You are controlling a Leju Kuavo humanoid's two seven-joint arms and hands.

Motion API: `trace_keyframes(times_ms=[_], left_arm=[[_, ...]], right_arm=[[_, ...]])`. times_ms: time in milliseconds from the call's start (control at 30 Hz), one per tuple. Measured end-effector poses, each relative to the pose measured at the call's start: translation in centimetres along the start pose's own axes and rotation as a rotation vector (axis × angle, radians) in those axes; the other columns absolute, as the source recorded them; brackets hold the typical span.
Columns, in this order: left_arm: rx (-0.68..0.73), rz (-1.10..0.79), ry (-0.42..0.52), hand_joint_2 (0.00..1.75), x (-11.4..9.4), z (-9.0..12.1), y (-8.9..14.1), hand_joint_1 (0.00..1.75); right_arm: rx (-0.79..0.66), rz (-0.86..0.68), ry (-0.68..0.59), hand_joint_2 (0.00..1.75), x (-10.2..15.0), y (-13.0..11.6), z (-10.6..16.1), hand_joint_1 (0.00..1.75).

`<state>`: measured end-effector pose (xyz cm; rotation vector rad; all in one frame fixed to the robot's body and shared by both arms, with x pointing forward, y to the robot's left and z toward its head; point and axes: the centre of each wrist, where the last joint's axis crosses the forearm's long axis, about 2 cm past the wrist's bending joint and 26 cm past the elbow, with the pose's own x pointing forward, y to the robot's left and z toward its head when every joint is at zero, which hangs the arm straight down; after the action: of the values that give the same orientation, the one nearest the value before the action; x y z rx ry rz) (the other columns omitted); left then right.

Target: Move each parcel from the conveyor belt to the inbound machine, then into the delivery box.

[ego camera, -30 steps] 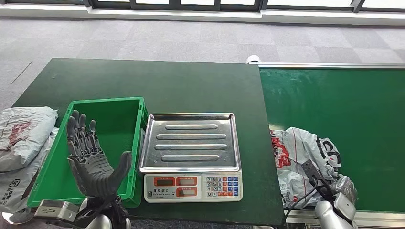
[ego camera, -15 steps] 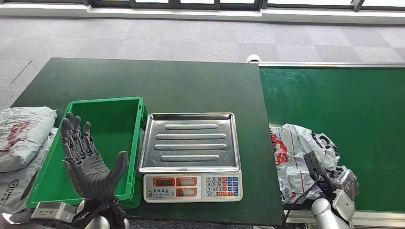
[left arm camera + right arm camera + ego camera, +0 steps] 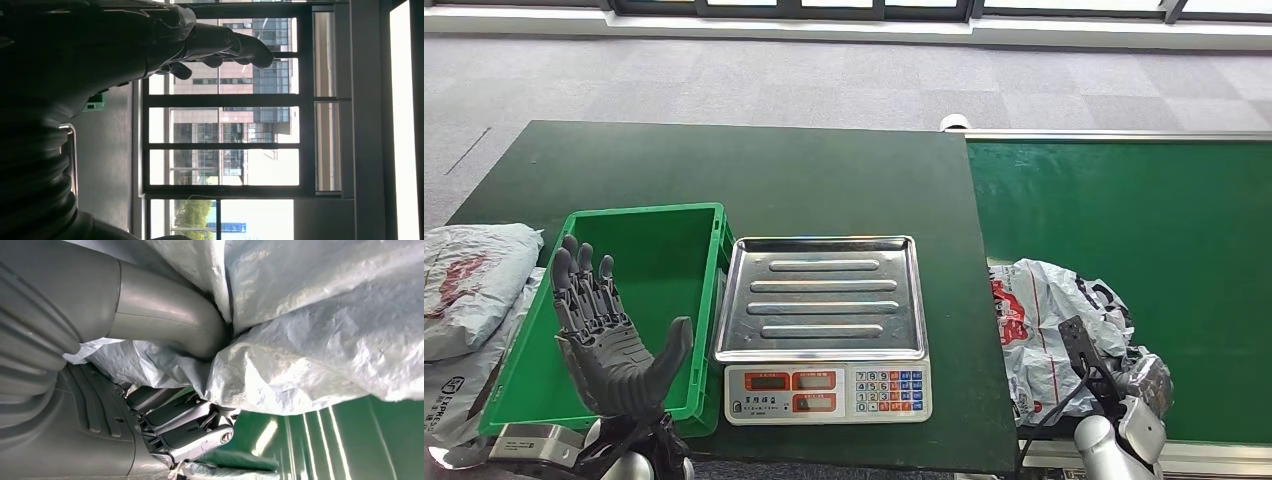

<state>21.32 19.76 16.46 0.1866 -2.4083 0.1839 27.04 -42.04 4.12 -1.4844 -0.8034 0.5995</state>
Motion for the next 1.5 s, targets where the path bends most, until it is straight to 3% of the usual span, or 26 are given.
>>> trace_keyframes(times_ms=[167, 400, 633, 833, 1000, 1267, 1500], left_arm=[[0.013, -0.012, 0.005, 1.75, 0.1, 0.2, 0.1, 0.00], [0.029, -0.023, 0.006, 1.75, 0.2, 0.3, 0.1, 0.00], [0.001, 0.013, 0.003, 1.75, 0.3, 0.3, -0.6, 0.00], [-0.010, 0.029, -0.003, 1.75, 0.3, 0.1, -1.0, 0.00], [-0.020, 0.042, -0.004, 1.75, 0.2, -0.1, -1.1, 0.00], [-0.021, 0.044, -0.007, 1.75, 0.1, -0.2, -1.1, 0.00], [-0.027, 0.057, -0.004, 1.75, -0.1, -0.3, -1.3, 0.00]], right_arm=[[-0.252, -0.156, -0.066, 1.75, 0.1, -2.4, 1.7, 1.75], [-0.614, -0.364, -0.280, 1.75, 2.1, -9.4, 3.8, 1.75], [-0.878, -0.416, -0.231, 1.75, 0.5, -15.0, 5.8, 1.75], [-0.970, -0.403, -0.228, 1.75, -0.2, -17.0, 6.5, 1.75], [-1.081, -0.485, -0.291, 1.75, -0.8, -18.2, 6.8, 1.75], [-1.121, -0.487, -0.299, 1.75, -1.1, -18.9, 6.9, 1.75], [-1.162, -0.597, -0.341, 1.75, -0.3, -19.1, 7.0, 1.75]])
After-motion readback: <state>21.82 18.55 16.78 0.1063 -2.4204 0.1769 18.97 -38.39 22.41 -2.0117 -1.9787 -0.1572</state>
